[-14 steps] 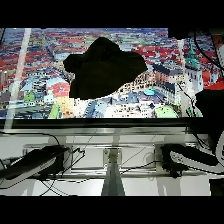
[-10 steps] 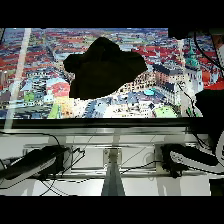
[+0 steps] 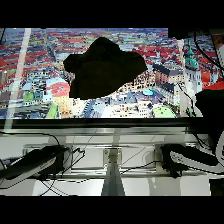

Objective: Fold the clothes and pants, and hang the long-sleeved shirts on hangers.

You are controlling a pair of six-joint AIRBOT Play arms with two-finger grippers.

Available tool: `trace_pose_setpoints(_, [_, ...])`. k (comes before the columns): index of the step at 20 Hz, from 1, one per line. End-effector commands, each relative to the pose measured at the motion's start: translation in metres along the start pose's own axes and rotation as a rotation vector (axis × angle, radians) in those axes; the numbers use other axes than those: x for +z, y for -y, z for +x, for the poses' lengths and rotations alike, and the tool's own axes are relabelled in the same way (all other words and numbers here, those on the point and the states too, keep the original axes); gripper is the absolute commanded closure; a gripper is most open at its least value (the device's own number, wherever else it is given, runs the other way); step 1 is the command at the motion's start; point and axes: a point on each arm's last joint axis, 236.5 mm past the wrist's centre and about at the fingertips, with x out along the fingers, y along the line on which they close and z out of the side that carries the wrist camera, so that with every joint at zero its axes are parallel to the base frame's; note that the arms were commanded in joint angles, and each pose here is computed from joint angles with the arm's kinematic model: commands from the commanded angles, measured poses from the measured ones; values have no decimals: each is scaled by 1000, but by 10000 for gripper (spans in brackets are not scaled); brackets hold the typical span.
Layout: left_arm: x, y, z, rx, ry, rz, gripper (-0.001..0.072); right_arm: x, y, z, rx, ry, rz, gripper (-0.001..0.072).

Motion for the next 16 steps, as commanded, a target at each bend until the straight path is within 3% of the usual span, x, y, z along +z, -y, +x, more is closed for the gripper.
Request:
trace_pose_setpoints(1, [0,0,0,-1,1,0,684,14,-4,0,16,60,7,661])
trace_pose_setpoints(5, [4,6,-1,-25,16,-15,684,28,-35,0,148,112,59,660])
trace_pose_setpoints(10, [17,25,-8,-96,63,-73,684,-59,-125,52,350,-195,-304,660])
trace_pose_setpoints(13, [21,-6,-32,25,82,-26,684,-128,-174,102,424,-351,-597,660])
trace_pose_setpoints(15, [22,-47,-64,185,88,-4,684,-164,-204,134,459,-403,-679,658])
trace_pose_setpoints(16, [19,-70,-84,279,81,3,684,-176,-219,151,466,-406,-708,607])
